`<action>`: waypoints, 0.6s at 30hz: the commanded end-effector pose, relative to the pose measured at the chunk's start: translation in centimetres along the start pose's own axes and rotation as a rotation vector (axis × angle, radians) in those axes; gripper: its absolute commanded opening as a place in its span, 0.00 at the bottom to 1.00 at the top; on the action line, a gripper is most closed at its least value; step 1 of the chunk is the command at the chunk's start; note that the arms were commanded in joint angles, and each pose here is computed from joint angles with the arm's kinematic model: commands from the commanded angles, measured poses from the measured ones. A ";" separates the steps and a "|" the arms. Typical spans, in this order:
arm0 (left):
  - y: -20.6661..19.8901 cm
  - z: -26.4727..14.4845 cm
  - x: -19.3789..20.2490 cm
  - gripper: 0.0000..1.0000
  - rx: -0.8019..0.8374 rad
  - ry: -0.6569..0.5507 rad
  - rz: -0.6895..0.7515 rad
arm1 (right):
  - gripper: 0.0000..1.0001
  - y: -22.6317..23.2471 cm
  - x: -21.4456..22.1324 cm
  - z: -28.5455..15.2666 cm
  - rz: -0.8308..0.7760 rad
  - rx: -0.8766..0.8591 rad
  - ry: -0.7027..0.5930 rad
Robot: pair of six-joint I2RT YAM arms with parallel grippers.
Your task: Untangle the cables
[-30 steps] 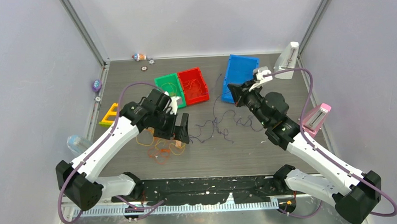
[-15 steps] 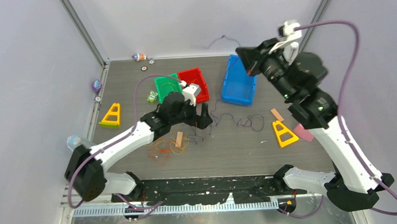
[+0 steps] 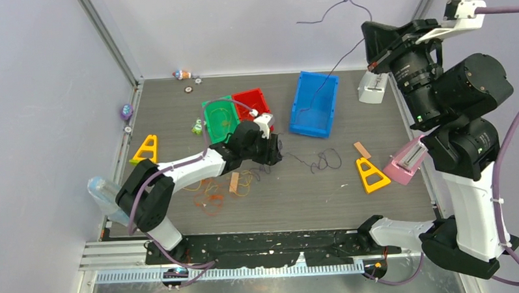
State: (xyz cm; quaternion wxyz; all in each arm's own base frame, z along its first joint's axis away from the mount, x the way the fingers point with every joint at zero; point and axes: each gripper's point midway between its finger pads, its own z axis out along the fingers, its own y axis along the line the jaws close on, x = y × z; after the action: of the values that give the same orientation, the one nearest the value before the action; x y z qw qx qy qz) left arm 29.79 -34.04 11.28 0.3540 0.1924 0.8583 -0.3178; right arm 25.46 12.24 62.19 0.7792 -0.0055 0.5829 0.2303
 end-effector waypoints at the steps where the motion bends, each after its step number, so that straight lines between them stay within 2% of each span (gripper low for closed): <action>1: 2.8 -1.8 0.7 0.43 -0.133 0.019 -0.021 | 0.05 -4.5 -3.6 -1.7 -0.078 0.232 -0.091; 3: 3.9 -3.0 1.4 0.32 -0.172 0.020 -0.034 | 0.05 -6.1 -4.1 -2.4 -0.111 0.314 -0.099; 6: 6.2 -5.6 2.2 0.26 -0.256 -0.001 -0.052 | 0.05 -8.1 -3.5 -3.4 -0.152 0.421 -0.083; 8: 7.6 -7.4 2.2 0.21 -0.316 -0.010 -0.077 | 0.05 -9.0 -1.2 -3.4 -0.177 0.455 -0.034; 9: 8.5 -8.4 2.3 0.16 -0.350 -0.011 -0.098 | 0.05 -9.2 -1.0 -3.9 -0.173 0.457 -0.030; 11: 9.7 -10.3 1.8 0.03 -0.393 -0.041 -0.140 | 0.05 -9.6 1.4 -4.0 -0.166 0.468 0.013; 12: 10.1 -11.2 1.4 0.00 -0.404 -0.056 -0.165 | 0.05 -10.0 3.5 -3.7 -0.169 0.480 0.051; 16: 10.9 -14.9 -0.6 0.00 -0.437 -0.148 -0.205 | 0.05 -10.8 8.6 -3.3 -0.169 0.472 0.149; 18: 11.0 -16.9 -1.8 0.00 -0.455 -0.207 -0.201 | 0.05 -11.1 9.8 -2.5 -0.162 0.461 0.174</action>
State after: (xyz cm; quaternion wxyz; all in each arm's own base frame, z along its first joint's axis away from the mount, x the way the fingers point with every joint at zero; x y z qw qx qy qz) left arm 29.50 -17.34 14.81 0.4115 0.0180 0.8924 -0.1846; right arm 27.06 3.96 52.29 0.7441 0.1067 0.6593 0.0173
